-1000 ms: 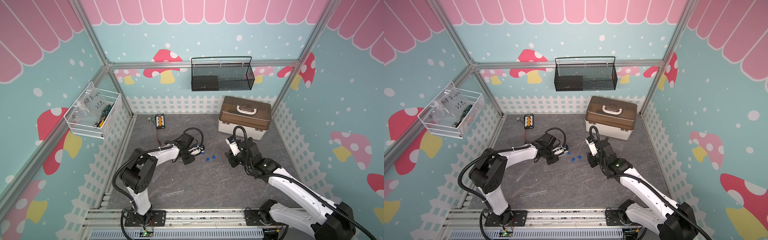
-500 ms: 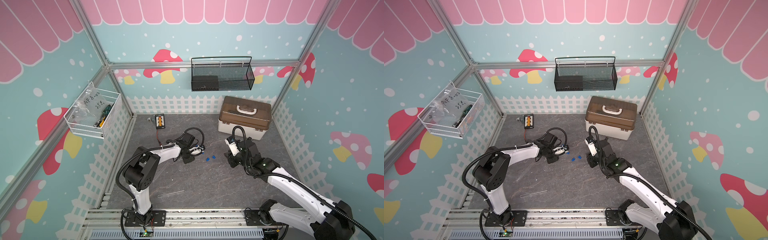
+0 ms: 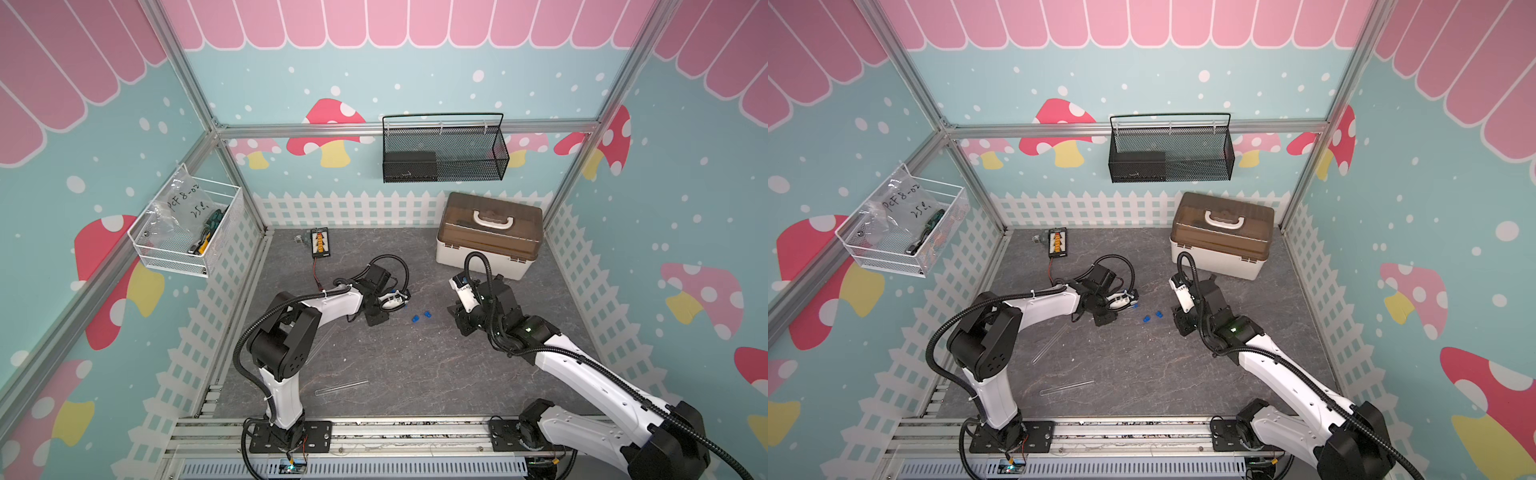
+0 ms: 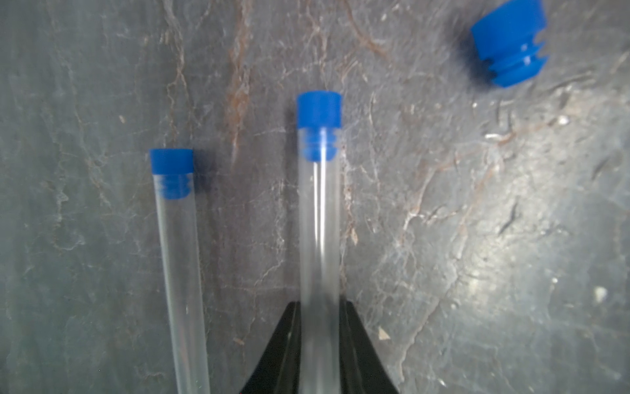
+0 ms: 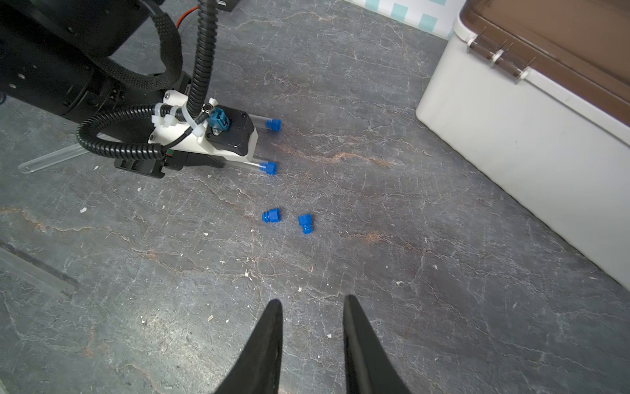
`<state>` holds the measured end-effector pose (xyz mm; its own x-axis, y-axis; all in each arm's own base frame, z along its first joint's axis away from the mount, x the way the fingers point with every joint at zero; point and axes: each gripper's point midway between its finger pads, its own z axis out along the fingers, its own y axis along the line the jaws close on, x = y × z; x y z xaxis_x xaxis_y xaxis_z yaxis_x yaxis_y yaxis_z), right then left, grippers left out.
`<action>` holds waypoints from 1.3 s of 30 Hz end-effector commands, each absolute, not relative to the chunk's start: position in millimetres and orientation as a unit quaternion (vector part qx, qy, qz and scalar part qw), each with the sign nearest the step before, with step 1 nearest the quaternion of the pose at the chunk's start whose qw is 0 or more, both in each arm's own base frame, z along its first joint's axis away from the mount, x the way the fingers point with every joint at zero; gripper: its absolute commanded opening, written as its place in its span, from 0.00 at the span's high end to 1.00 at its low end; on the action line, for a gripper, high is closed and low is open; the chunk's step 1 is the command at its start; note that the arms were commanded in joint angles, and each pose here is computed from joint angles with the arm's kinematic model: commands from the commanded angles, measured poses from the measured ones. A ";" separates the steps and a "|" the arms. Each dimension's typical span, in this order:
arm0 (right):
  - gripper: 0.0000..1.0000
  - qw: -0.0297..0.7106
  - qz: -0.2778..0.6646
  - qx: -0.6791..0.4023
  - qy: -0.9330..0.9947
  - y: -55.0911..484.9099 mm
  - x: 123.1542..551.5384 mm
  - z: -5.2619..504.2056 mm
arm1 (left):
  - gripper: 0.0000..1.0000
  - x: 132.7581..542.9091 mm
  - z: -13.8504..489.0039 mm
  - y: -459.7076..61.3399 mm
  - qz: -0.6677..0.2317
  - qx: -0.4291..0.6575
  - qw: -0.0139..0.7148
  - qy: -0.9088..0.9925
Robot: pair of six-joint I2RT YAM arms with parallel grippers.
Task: Insert stoppers into test tubes
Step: Place the test tube at the center of the board, then pick up the test tube at the center of the board.
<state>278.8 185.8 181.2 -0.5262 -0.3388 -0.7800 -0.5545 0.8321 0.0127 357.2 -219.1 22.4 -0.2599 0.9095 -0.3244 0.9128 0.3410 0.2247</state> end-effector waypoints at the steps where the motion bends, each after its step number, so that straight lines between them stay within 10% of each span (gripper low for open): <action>1: 0.71 0.405 0.125 -0.262 0.867 181.7 276.5 176.8 | 0.73 350.5 11.6 -213.3 -0.001 0.586 0.171 0.792; 22: 0.71 0.405 0.128 -0.265 0.866 179.9 271.1 178.0 | 0.61 332.4 86.0 -231.5 -0.055 0.586 0.253 0.768; 39: 0.71 0.410 0.135 -0.275 0.859 181.7 267.5 177.4 | 0.61 181.3 101.5 -153.8 -0.049 0.629 0.175 0.756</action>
